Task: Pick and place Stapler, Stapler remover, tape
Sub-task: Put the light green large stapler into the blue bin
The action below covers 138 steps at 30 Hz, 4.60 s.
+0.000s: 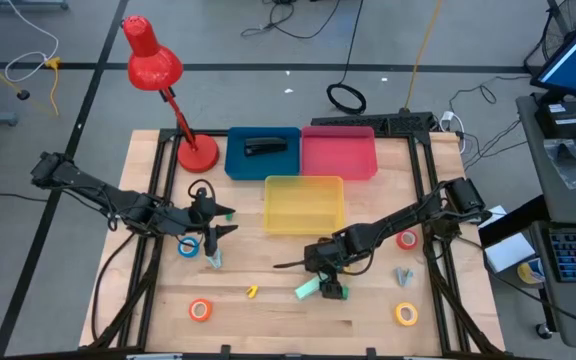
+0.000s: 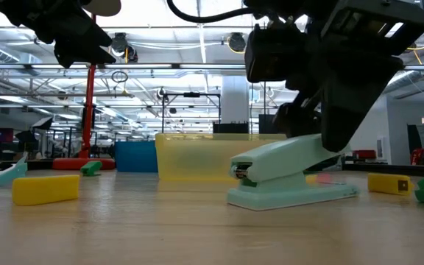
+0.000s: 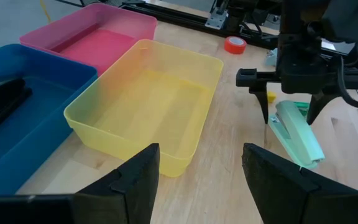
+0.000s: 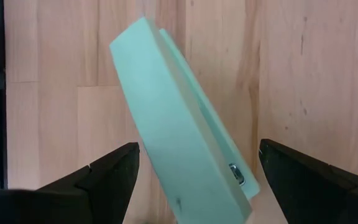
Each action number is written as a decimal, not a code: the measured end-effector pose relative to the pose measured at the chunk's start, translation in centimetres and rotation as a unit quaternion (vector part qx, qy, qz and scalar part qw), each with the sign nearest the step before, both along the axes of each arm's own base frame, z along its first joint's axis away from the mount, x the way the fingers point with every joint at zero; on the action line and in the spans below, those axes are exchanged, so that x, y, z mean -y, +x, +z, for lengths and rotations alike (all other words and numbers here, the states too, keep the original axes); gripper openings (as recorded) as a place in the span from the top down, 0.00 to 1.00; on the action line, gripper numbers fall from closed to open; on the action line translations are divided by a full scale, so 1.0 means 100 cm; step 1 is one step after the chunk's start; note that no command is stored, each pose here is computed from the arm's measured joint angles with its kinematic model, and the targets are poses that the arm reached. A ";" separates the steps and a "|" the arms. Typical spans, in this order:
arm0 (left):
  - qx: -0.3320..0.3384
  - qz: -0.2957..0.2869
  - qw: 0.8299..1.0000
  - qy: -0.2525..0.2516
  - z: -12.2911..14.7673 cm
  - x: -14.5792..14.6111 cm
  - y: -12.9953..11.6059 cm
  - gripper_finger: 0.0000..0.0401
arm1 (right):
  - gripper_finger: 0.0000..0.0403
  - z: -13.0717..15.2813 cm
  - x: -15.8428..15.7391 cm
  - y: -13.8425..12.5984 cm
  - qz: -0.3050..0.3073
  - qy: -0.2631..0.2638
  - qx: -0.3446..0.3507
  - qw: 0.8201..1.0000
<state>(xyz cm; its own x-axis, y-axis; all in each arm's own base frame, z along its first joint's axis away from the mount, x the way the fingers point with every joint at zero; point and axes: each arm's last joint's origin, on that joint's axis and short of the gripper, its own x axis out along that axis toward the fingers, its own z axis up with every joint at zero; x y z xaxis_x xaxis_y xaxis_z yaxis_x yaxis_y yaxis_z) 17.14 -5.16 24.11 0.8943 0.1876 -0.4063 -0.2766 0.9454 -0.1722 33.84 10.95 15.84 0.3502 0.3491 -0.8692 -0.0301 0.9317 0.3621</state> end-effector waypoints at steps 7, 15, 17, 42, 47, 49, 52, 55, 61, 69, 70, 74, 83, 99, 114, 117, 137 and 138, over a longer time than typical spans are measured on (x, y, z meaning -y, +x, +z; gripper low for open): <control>-0.003 0.000 1.000 0.001 -0.001 0.000 0.000 0.43 | 0.22 0.000 0.000 0.000 0.036 -0.019 0.018 0.999; -0.003 0.000 1.000 0.001 0.000 0.000 0.000 0.43 | 0.35 0.000 0.002 0.000 0.051 -0.052 0.028 0.997; -0.003 0.000 1.000 0.002 -0.001 0.000 0.000 0.43 | 0.41 -0.001 0.002 -0.001 0.052 -0.054 0.020 0.997; 0.013 0.000 1.000 -0.005 0.002 0.000 0.001 0.43 | 0.71 0.006 0.003 -0.004 0.042 -0.046 0.016 0.998; 0.035 -0.013 0.999 0.000 0.007 0.002 0.003 0.43 | 0.71 0.026 0.004 -0.007 0.019 -0.037 0.048 0.998; 0.054 -0.027 0.998 0.008 0.011 0.003 0.006 0.43 | 0.71 0.039 0.006 -0.009 0.003 -0.041 0.072 0.997; 0.081 -0.043 0.995 0.033 0.016 0.006 0.010 0.43 | 0.71 0.059 0.009 -0.011 -0.028 -0.061 0.111 0.992; 0.100 -0.056 0.992 0.060 0.023 0.010 0.018 0.43 | 0.71 0.081 0.013 -0.008 -0.057 -0.092 0.155 0.982; 0.078 -0.071 0.989 0.105 0.038 0.019 0.041 0.43 | 0.71 0.115 0.026 0.003 -0.088 -0.142 0.212 0.963; -0.027 -0.079 0.987 0.140 0.073 0.024 0.071 0.43 | 0.71 0.115 0.048 0.005 -0.108 -0.166 0.190 0.962; -0.040 -0.081 0.986 0.142 0.076 0.024 0.075 0.43 | 0.71 0.115 0.050 0.005 -0.113 -0.172 0.191 0.960; -0.089 -0.089 0.982 0.143 0.084 0.020 0.093 0.43 | 0.71 0.115 0.057 0.006 -0.121 -0.175 0.190 0.958; -0.178 -0.108 0.966 0.151 0.075 0.006 0.139 0.43 | 0.71 0.116 0.060 0.007 -0.133 -0.183 0.193 0.955; -0.250 -0.125 0.953 0.118 0.048 -0.016 0.177 0.43 | 0.71 0.116 0.056 0.007 -0.132 -0.179 0.200 0.954; -0.246 -0.173 0.952 0.056 0.047 -0.027 0.181 0.70 | 0.70 0.116 0.055 0.008 -0.118 -0.164 0.200 0.959; -0.247 -0.164 0.954 0.052 0.047 -0.026 0.180 0.70 | 0.66 0.116 0.056 0.008 -0.110 -0.145 0.196 0.963; -0.348 0.019 0.928 0.131 0.068 -0.091 0.135 0.70 | 0.46 0.116 0.059 -0.018 -0.134 -0.134 0.093 0.978; -0.335 0.023 0.933 0.131 0.071 -0.099 0.135 0.70 | 0.47 0.118 0.059 -0.020 -0.134 -0.134 0.093 0.977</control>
<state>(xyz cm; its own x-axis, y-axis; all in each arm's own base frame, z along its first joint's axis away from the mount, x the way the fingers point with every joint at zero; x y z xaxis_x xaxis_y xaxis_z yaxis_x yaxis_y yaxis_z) 30.68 4.76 31.22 0.4440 0.3910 -0.8062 -0.2801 0.9152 0.2896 31.88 5.02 27.61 0.5577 -0.0093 -0.8300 0.1867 0.9757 0.1146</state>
